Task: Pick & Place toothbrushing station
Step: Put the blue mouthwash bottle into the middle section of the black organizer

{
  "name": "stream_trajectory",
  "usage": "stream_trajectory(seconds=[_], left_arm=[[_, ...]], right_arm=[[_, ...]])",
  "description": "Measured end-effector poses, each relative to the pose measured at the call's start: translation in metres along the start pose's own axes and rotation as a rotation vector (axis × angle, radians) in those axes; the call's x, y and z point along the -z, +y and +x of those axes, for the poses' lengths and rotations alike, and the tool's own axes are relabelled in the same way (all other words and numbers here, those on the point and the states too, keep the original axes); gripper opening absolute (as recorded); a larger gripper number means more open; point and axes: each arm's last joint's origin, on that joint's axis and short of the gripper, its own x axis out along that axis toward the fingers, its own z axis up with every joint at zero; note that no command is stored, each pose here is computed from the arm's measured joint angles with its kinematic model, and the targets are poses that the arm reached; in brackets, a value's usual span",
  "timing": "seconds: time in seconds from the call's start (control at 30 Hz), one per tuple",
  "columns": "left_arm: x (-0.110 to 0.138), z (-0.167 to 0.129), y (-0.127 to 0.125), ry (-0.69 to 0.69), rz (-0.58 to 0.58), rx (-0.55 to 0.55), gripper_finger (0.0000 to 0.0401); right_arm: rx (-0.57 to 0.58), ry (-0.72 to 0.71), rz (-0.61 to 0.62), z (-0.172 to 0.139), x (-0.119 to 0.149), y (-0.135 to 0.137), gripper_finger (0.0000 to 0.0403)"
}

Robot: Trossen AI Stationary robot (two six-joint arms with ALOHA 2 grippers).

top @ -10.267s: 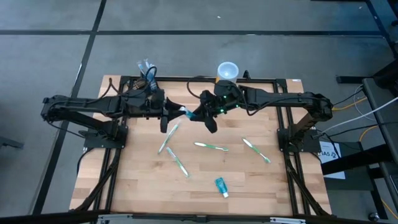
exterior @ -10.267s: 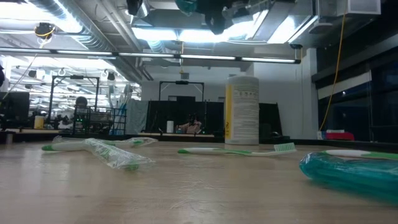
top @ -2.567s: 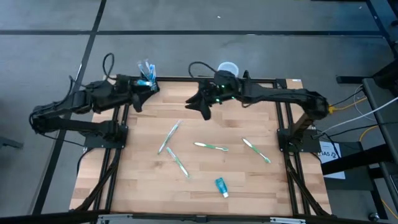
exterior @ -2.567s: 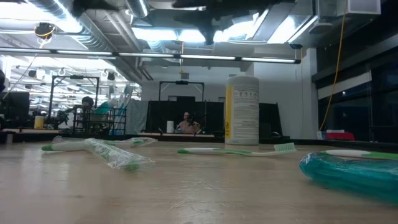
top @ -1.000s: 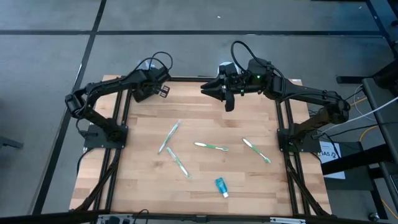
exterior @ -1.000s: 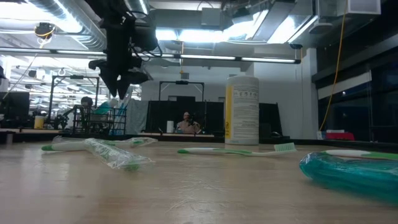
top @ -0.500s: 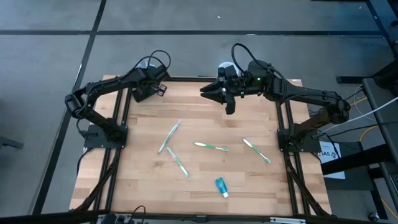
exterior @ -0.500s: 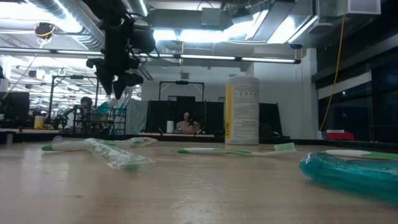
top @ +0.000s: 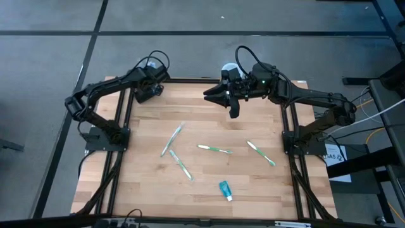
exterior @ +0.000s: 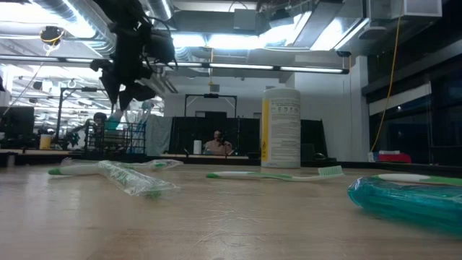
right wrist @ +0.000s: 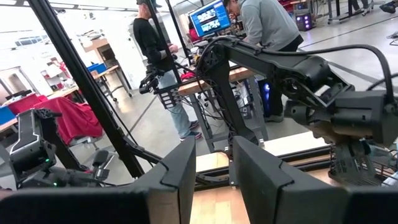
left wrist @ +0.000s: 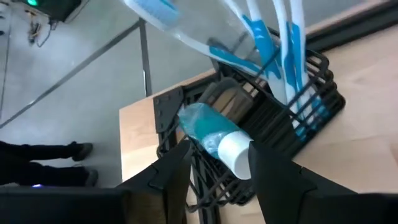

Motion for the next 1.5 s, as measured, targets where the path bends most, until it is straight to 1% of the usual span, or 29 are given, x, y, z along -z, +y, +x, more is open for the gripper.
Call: stream_trajectory(seconds=[0.1, 0.27, 0.5, 0.6, 0.73, 0.87, 0.97, 1.07, 1.17, 1.3, 1.4, 1.5], left_arm=[[0.0, -0.003, 0.003, -0.006, -0.02, 0.016, 0.0153], [0.002, -0.012, 0.008, -0.013, -0.071, 0.077, 0.0152], [0.004, -0.024, 0.02, -0.084, -0.141, 0.056, 0.0146], [0.004, -0.025, 0.023, -0.074, -0.16, 0.079, 0.0144], [0.004, -0.025, 0.022, -0.054, -0.156, 0.117, 0.0143], [0.003, -0.022, 0.017, -0.035, -0.082, 0.161, 0.0148], [0.003, -0.02, 0.015, -0.029, -0.031, 0.161, 0.0162], [0.003, -0.019, 0.014, -0.03, 0.008, 0.142, 0.0184], [0.005, -0.014, 0.01, -0.023, 0.093, 0.098, 0.0208], [0.016, -0.002, 0.0, 0.026, 0.194, 0.081, 0.0237], [0.024, 0.003, -0.008, 0.036, 0.214, 0.077, 0.025], [0.027, 0.003, -0.015, 0.004, 0.206, 0.086, 0.0253]], right_arm=[[0.0, 0.0, 0.0, 0.0, 0.0, 0.0, 0.011], [0.0, 0.0, 0.001, 0.0, 0.0, 0.0, 0.011], [0.0, 0.0, 0.0, 0.0, 0.0, 0.0, 0.011], [0.0, 0.0, 0.0, 0.0, 0.0, 0.0, 0.011], [0.0, 0.0, 0.0, 0.0, 0.0, 0.0, 0.011], [-0.001, 0.0, 0.0, 0.0, 0.0, 0.0, 0.011], [-0.001, 0.0, 0.0, 0.0, 0.0, 0.0, 0.011], [-0.007, 0.002, -0.001, 0.001, 0.001, 0.002, 0.011], [-0.019, 0.007, 0.002, 0.002, 0.002, 0.006, 0.011], [-0.031, 0.011, 0.008, 0.003, 0.003, 0.01, 0.011], [-0.023, 0.008, 0.017, 0.003, 0.004, 0.011, 0.011], [-0.022, 0.008, 0.024, 0.003, 0.004, 0.011, 0.011]])
